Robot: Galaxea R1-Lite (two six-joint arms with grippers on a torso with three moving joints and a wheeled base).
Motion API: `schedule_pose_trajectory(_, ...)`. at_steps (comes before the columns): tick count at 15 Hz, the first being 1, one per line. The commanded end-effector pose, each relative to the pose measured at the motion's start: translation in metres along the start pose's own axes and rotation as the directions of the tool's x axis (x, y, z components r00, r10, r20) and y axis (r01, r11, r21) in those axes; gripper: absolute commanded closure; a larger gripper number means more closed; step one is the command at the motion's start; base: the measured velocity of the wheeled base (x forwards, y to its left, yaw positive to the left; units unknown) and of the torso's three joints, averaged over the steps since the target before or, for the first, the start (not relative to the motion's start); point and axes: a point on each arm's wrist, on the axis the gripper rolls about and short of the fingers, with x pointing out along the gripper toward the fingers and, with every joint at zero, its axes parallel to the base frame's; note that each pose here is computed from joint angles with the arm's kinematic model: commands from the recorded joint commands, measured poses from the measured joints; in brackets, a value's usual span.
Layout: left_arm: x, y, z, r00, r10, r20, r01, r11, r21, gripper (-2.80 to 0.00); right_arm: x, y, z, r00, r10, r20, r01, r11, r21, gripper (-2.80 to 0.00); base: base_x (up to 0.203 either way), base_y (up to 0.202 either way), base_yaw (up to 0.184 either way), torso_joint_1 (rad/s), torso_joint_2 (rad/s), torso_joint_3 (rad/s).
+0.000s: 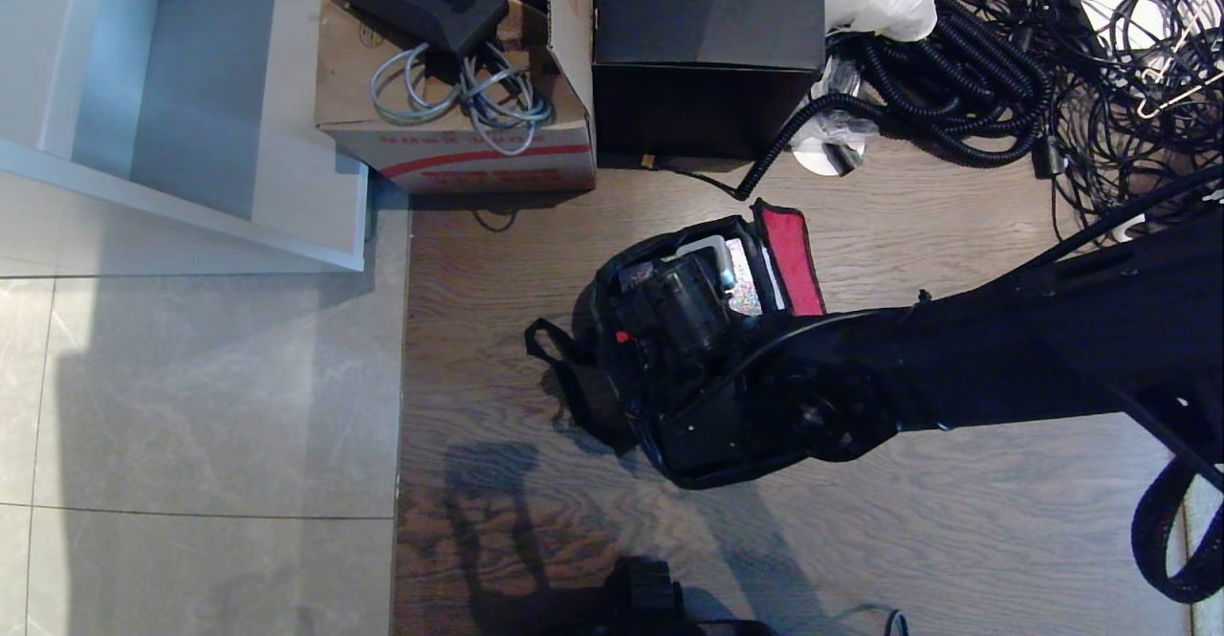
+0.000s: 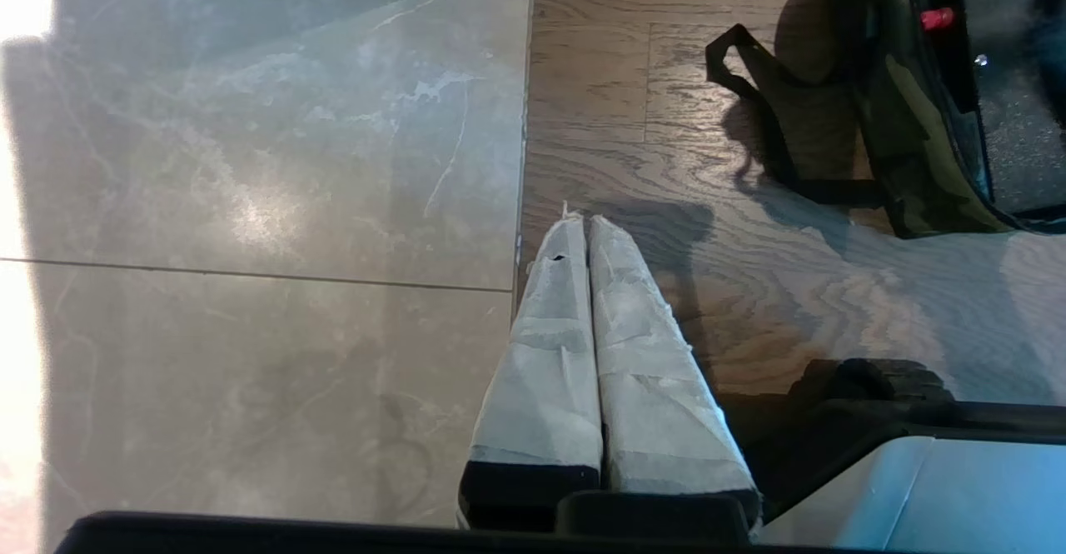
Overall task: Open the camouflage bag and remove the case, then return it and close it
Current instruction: Place the black box back, then close the top of the storage box
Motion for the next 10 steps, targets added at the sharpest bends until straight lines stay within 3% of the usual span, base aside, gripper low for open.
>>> schedule_pose_trajectory(1, 0.000, 0.000, 0.000, 1.000, 0.000, 0.000, 0.000, 1.000, 0.000, 0.00, -0.009, -0.019, -0.004, 1.000, -0.004, -0.005, 0.004, 1.000, -0.013, -2.80, 0.000, 0.000, 0.000, 0.000, 0.00, 0.000)
schedule_pose_trajectory(3, 0.000, 0.000, 0.000, 1.000, 0.000, 0.000, 0.000, 1.000, 0.000, 0.00, -0.015, -0.038, -0.023, 0.999, -0.006, -0.035, 0.004, 0.998, -0.060, -2.80, 0.000, 0.000, 0.000, 0.000, 0.00, 0.000)
schedule_pose_trajectory(5, 0.000, 0.000, 0.000, 1.000, 0.000, 0.002, 0.000, 1.000, 0.000, 0.00, -0.019, -0.069, -0.038, 0.996, 0.037, -0.081, -0.040, 0.998, -0.041, -2.80, 0.000, 0.000, 0.000, 0.000, 0.00, 0.000)
schedule_pose_trajectory(7, 0.000, 0.000, 0.000, 1.000, -0.001, 0.000, 0.001, 1.000, 0.000, 0.00, -0.016, -0.101, -0.046, 0.974, 0.176, -0.141, -0.171, 0.984, 0.041, -2.80, 0.000, 0.000, 0.000, 0.000, 0.00, 0.000)
schedule_pose_trajectory(8, 0.000, 0.000, 0.000, 1.000, 0.001, 0.000, -0.001, 1.000, 0.000, 0.00, -0.013, -0.117, -0.050, 0.945, 0.279, -0.170, -0.264, 0.959, 0.107, -2.80, 0.000, 0.000, 0.000, 0.000, 0.00, 0.000)
schedule_pose_trajectory(10, 0.000, 0.000, 0.000, 1.000, 0.001, 0.000, -0.001, 1.000, 0.000, 0.00, 0.002, -0.156, -0.063, 0.890, 0.404, -0.213, -0.350, 0.903, 0.250, -2.80, 0.000, 0.000, 0.000, 0.000, 0.00, 0.000)
